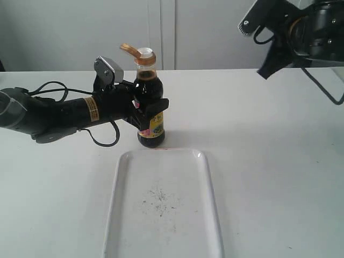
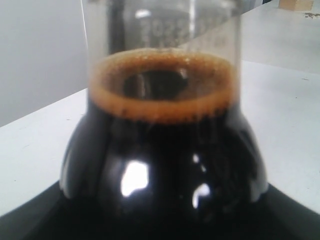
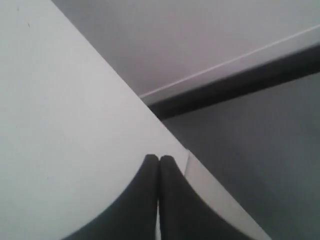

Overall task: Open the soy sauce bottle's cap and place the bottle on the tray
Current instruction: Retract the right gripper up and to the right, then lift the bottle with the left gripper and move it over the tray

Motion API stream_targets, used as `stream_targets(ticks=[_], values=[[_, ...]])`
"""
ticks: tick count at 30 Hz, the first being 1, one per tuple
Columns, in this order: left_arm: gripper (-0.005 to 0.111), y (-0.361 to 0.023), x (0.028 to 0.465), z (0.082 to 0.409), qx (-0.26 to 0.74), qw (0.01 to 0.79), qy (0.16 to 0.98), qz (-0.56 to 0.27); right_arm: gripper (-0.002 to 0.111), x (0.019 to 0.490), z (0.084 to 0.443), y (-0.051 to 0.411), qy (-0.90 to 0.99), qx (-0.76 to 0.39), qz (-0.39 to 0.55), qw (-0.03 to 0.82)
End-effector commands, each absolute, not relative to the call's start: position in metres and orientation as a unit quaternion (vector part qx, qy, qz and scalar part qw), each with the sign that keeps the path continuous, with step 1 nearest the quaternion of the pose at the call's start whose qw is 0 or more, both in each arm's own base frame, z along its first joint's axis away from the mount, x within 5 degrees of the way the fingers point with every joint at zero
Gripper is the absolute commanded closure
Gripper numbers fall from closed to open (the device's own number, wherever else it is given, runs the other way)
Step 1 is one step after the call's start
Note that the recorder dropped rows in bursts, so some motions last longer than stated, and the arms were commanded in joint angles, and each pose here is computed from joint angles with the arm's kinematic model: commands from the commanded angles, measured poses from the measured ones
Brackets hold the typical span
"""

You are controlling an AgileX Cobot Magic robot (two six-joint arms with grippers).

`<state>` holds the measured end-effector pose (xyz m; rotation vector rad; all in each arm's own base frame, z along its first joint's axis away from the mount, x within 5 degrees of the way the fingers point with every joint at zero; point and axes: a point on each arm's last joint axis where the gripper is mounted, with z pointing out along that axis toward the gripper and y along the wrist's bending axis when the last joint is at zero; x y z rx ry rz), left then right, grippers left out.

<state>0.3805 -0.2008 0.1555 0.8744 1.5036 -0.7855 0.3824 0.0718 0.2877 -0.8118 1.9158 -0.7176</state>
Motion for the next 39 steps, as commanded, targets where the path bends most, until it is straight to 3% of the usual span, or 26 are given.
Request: stream_targets(ticks=[1,7,15,26,39], values=[[0.107,-0.2,0.38,0.147,0.385,0.559,0.663,-0.316,0.108,0.376,0.28,0.05,0.834,-0.288,-0.256,0.394],[0.107,-0.2,0.379,0.16,0.387,0.572,0.65,-0.317,0.108,0.366,0.261,0.027,0.91,-0.245,-0.104,0.319],[0.107,-0.198,0.374,0.196,0.395,0.602,0.62,-0.31,0.108,0.357,0.278,0.02,0.913,-0.208,-0.082,0.342],[0.107,-0.191,0.35,0.247,0.413,0.65,0.564,-0.297,0.108,0.353,0.268,0.021,0.913,-0.201,-0.072,0.347],[0.107,-0.179,0.312,0.258,0.406,0.661,0.545,-0.319,0.108,0.351,0.266,0.025,0.925,-0.174,-0.036,0.337]])
